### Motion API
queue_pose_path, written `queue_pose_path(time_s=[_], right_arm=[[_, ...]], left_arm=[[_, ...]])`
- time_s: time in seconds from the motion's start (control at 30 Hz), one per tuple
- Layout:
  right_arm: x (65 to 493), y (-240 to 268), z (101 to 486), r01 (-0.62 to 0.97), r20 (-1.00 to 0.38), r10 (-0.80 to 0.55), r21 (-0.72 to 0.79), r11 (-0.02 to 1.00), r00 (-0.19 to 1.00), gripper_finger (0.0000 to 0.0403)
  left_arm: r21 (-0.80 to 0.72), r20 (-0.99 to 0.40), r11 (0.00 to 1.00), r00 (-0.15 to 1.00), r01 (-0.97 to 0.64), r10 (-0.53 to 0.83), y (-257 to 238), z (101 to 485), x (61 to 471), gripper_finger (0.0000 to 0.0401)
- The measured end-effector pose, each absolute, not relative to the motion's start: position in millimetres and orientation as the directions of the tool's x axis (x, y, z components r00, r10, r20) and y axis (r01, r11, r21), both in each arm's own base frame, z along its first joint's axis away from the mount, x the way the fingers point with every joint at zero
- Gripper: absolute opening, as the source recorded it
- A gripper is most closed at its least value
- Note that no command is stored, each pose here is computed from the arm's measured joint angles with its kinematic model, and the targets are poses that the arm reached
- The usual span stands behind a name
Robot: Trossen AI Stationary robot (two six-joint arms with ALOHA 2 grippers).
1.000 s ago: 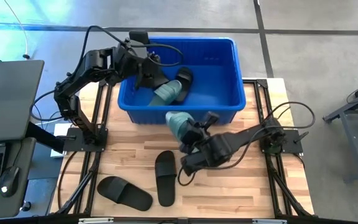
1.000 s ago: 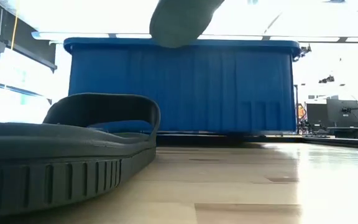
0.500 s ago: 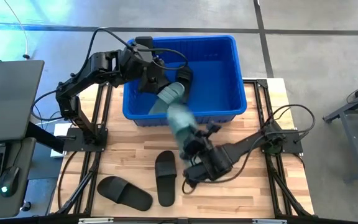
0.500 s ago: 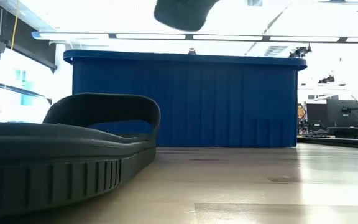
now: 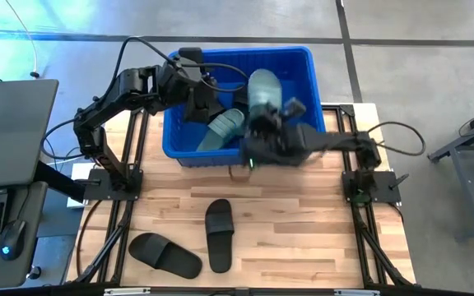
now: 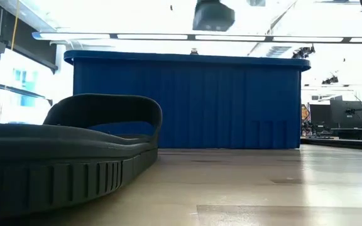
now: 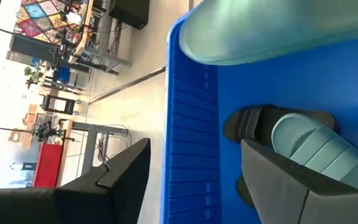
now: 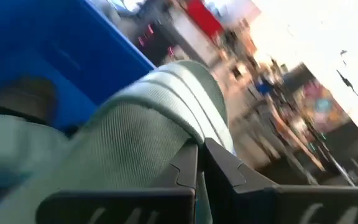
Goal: Pick and place slides into bin
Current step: Put the green slide into the blue bin
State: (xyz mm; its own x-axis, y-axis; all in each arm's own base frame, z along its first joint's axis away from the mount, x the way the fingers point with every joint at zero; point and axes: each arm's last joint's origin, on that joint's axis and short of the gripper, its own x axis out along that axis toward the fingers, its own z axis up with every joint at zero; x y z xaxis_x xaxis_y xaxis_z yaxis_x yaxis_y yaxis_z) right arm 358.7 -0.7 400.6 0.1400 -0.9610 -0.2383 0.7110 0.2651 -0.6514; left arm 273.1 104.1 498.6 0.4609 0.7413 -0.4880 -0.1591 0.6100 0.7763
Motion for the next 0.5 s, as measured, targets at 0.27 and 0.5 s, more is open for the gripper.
queue_pose_path(time_s=[0.27, 0.5], right_arm=[[363, -116, 371, 0.738, -0.511, -0.855, -0.610, 0.288, -0.088, 0.0000], [369, -182, 322, 0.682, -0.623, -0.745, -0.653, 0.329, -0.238, 0.0000]], left_arm=[[0.793, -0.476, 0.585, 0.427, -0.170, 0.769, 105, 499, 272, 0.0232], [0.805, -0.484, 0.575, 0.396, -0.148, 0.780, 105, 497, 270, 0.0227]])
